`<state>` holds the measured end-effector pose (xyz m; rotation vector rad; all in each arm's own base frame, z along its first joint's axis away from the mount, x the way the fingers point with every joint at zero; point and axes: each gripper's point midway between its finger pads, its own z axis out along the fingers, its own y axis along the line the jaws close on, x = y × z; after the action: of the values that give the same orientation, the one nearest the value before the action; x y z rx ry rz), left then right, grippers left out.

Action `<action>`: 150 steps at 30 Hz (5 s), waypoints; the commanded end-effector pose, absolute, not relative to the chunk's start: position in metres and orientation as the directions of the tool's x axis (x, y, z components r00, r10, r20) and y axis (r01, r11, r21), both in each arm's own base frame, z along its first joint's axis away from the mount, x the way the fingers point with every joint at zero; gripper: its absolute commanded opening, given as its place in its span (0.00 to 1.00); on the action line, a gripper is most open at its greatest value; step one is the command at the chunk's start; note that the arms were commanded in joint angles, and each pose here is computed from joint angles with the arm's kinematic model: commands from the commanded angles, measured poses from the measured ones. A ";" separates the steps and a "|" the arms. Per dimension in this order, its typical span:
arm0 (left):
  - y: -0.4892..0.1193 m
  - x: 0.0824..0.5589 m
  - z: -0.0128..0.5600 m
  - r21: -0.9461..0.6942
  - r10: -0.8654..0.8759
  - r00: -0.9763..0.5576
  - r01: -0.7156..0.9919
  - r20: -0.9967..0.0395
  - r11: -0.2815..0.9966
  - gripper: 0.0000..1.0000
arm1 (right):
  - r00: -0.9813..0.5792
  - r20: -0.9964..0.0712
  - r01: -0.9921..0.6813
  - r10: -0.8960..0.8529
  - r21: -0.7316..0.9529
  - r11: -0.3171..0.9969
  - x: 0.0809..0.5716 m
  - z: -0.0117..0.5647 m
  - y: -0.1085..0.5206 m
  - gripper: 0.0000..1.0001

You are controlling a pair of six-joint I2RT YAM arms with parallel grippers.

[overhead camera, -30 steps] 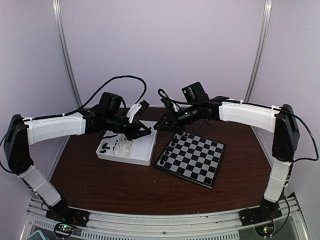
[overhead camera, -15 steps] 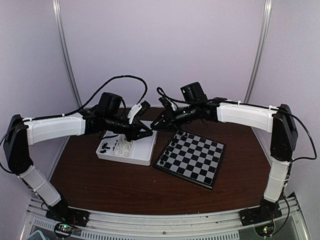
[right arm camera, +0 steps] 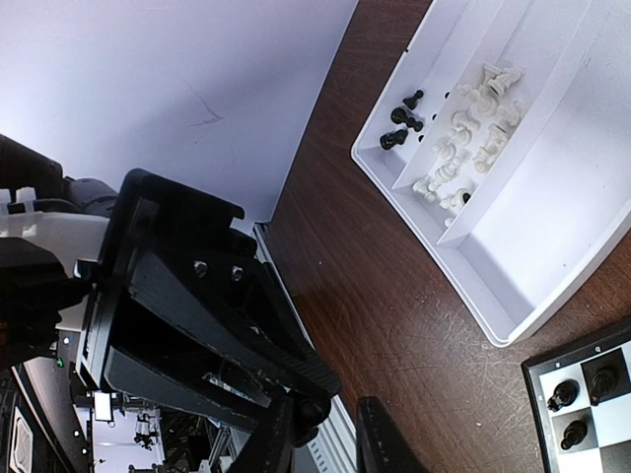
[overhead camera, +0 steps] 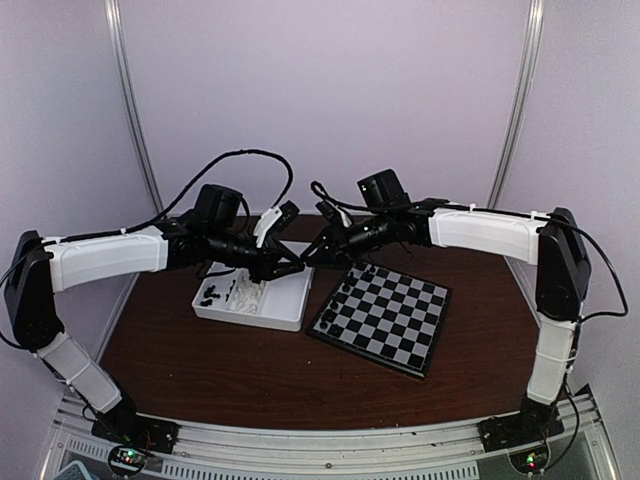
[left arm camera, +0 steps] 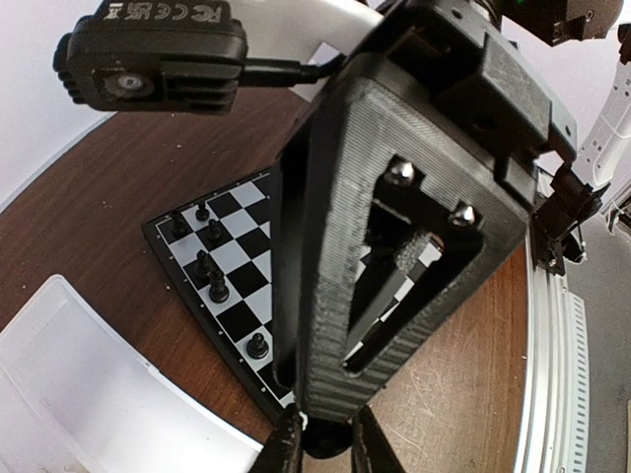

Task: Set up the chess pieces on the board
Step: Place the chess piece on the chessboard, then pick up the chess piece from the storage box.

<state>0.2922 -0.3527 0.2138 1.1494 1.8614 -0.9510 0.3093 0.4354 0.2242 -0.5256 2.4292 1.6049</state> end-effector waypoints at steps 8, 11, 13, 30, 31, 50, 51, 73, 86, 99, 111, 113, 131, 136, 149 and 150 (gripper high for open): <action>-0.356 0.290 0.234 -0.164 0.343 -0.265 0.941 -0.901 0.297 0.18 | -0.907 -0.358 -0.414 -0.220 0.850 0.325 0.304 0.229 0.446 0.12; -0.355 0.291 0.233 -0.165 0.346 -0.269 0.939 -0.899 0.302 0.20 | -0.904 -0.369 -0.422 -0.218 0.852 0.310 0.303 0.235 0.446 0.06; -0.354 0.291 0.232 -0.161 0.348 -0.270 0.937 -0.898 0.311 0.22 | -0.900 -0.382 -0.431 -0.212 0.853 0.294 0.303 0.241 0.446 0.04; -0.297 0.332 0.213 -0.099 0.277 -0.378 0.729 -0.883 0.678 0.74 | -0.791 -0.530 -0.575 -0.306 0.473 0.667 0.328 0.188 0.370 0.00; -0.291 0.337 0.211 -0.097 0.267 -0.392 0.699 -0.880 0.708 0.75 | -0.774 -0.544 -0.586 -0.324 0.421 0.693 0.329 0.184 0.362 0.00; -0.180 0.374 0.195 -0.020 0.113 -0.559 0.225 -0.822 0.974 0.80 | -0.601 -0.634 -0.684 -0.487 0.092 0.724 0.309 0.096 0.352 0.01; -0.180 0.374 0.195 -0.018 0.115 -0.560 0.226 -0.821 0.974 0.80 | -0.597 -0.634 -0.684 -0.491 0.083 0.725 0.309 0.093 0.353 0.02; -0.176 0.374 0.198 0.002 0.128 -0.556 0.221 -0.821 0.975 0.80 | -0.611 -0.600 -0.689 -0.516 0.083 0.720 0.308 0.050 0.364 0.02; -0.176 0.373 0.194 -0.001 0.127 -0.563 0.222 -0.817 0.975 0.80 | -0.615 -0.590 -0.688 -0.523 0.078 0.721 0.306 0.042 0.364 0.06; -0.174 0.371 0.192 -0.008 0.120 -0.574 0.214 -0.810 0.977 0.81 | -0.601 -0.625 -0.671 -0.498 0.057 0.739 0.309 0.060 0.358 0.20; -0.145 0.370 0.147 -0.092 0.026 -0.725 0.123 -0.689 0.988 0.64 | -0.523 -0.745 -0.674 -0.414 0.065 0.736 0.307 0.128 0.352 0.25; -0.139 0.370 0.135 -0.087 0.026 -0.761 0.108 -0.648 0.990 0.58 | -0.509 -0.761 -0.675 -0.402 0.064 0.735 0.307 0.140 0.350 0.25; -0.138 0.387 0.084 -0.048 0.178 -0.911 0.210 -0.373 0.976 0.28 | -0.484 -0.792 -0.680 -0.371 0.075 0.729 0.305 0.166 0.350 0.27; -0.146 0.401 0.086 -0.069 0.180 -0.893 0.228 -0.412 0.971 0.28 | -0.483 -0.792 -0.681 -0.373 0.072 0.729 0.304 0.167 0.349 0.27; -0.168 0.424 0.072 -0.130 0.189 -0.902 0.256 -0.388 0.958 0.25 | -0.481 -0.792 -0.681 -0.376 0.067 0.729 0.304 0.168 0.348 0.27; -0.168 0.425 0.071 -0.130 0.189 -0.902 0.256 -0.387 0.958 0.25 | -0.481 -0.791 -0.680 -0.377 0.065 0.730 0.305 0.167 0.348 0.27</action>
<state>0.4135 -0.1604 0.0659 0.2980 2.7623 -0.2163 0.3044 0.3496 0.1575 -0.8041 2.1463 0.4913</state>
